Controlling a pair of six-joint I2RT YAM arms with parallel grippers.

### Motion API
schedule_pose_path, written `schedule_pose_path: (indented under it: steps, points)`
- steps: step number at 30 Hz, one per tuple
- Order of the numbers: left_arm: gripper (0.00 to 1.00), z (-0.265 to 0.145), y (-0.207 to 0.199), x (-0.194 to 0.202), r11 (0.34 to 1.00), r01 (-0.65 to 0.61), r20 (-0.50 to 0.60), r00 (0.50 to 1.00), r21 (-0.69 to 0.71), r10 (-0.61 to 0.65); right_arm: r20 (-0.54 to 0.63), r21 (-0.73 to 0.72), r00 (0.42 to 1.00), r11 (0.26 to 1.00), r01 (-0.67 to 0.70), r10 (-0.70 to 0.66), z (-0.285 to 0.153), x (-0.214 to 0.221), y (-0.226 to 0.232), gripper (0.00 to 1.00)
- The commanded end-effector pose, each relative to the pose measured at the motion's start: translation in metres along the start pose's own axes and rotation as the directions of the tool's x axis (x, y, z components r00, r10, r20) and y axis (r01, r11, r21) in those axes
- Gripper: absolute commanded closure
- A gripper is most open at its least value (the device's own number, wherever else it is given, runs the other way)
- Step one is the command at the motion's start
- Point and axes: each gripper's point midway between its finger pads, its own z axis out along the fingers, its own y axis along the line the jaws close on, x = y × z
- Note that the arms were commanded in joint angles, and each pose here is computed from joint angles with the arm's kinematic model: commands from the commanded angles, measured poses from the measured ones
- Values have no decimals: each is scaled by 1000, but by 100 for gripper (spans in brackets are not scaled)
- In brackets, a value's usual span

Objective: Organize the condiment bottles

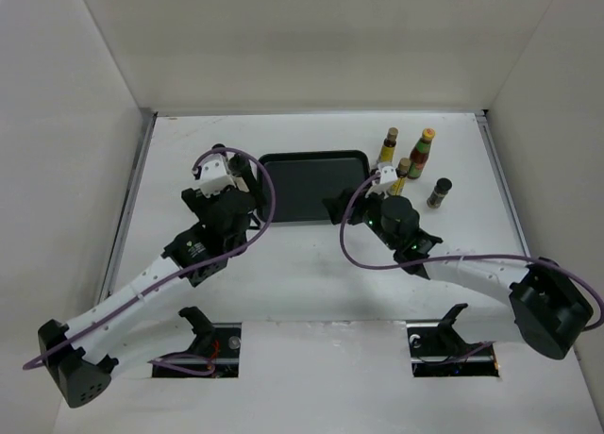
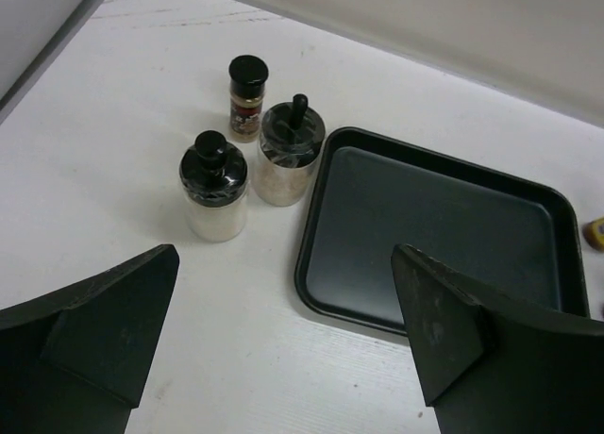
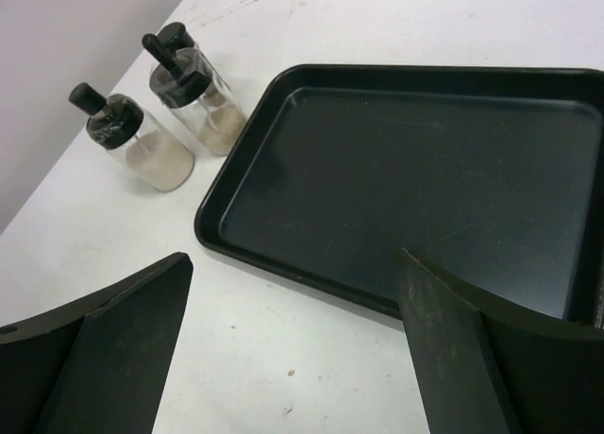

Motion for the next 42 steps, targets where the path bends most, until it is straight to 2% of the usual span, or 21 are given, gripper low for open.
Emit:
schedule_pose_path:
  steps: [1, 3, 7, 8, 10, 12, 14, 16, 17, 20, 21, 22, 24, 27, 32, 42]
  points:
    - [0, 2, 12, -21, 998, 48, 58, 997, -29, -46, 105, -61, 994, 998, -15, 21, -5, -31, 17, 10]
    - [0, 7, 23, -22, 997, 48, 77, 996, -67, -43, 104, -70, 994, 997, -12, 19, -6, -33, 21, 20]
    - [0, 17, 45, -26, 987, 48, 100, 994, -151, -33, 101, -77, 995, 997, -5, 13, -9, -37, 32, 65]
    - [0, 18, 50, -28, 984, 54, 109, 993, -168, -36, 98, -70, 995, 998, -4, 11, -9, -36, 32, 72]
    - [0, 21, 58, -35, 979, 58, 121, 992, -198, -35, 95, -57, 995, 998, -2, 8, -9, -35, 30, 80]
    - [0, 26, 66, -38, 973, 56, 128, 991, -224, -27, 87, -49, 996, 999, -2, 7, -8, -32, 28, 81]
    - [0, 32, 62, -33, 980, 57, 109, 993, -189, -37, 82, -46, 997, 999, -10, 14, -6, -29, 28, 75]
    - [0, 39, 51, -26, 991, 58, 82, 995, -121, -48, 79, -38, 997, 999, -14, 17, -5, -27, 25, 62]
    - [4, 45, 48, -22, 993, 52, 70, 997, -105, -45, 74, -34, 997, 999, -15, 17, -4, -25, 24, 54]
    - [37, 59, 45, -8, 995, 24, 26, 999, -100, -21, 60, -18, 998, 1000, -13, 14, -1, -22, 19, 31]
    - [44, 65, 46, -3, 994, 10, 7, 1000, -112, -9, 55, -13, 998, 1000, -12, 13, 0, -20, 18, 25]
    - [47, 71, 48, 1, 992, -1, -9, 1000, -129, -1, 55, -11, 998, 1000, -13, 14, 0, -21, 18, 22]
    - [47, 80, 50, 12, 988, -26, -36, 999, -152, 21, 58, -9, 998, 1000, -14, 15, -1, -22, 18, 16]
    - [35, 95, 55, 30, 981, -60, -83, 996, -183, 45, 59, -8, 998, 1000, -13, 13, -1, -22, 17, 12]
    - [26, 120, 48, 49, 988, -49, -121, 992, -148, 31, 48, -4, 999, 1000, -7, 7, 1, -18, 15, 10]
    - [20, 155, 56, 75, 979, -58, -154, 988, -195, 28, 31, 3, 1000, 1000, 0, 0, 5, -12, 13, 9]
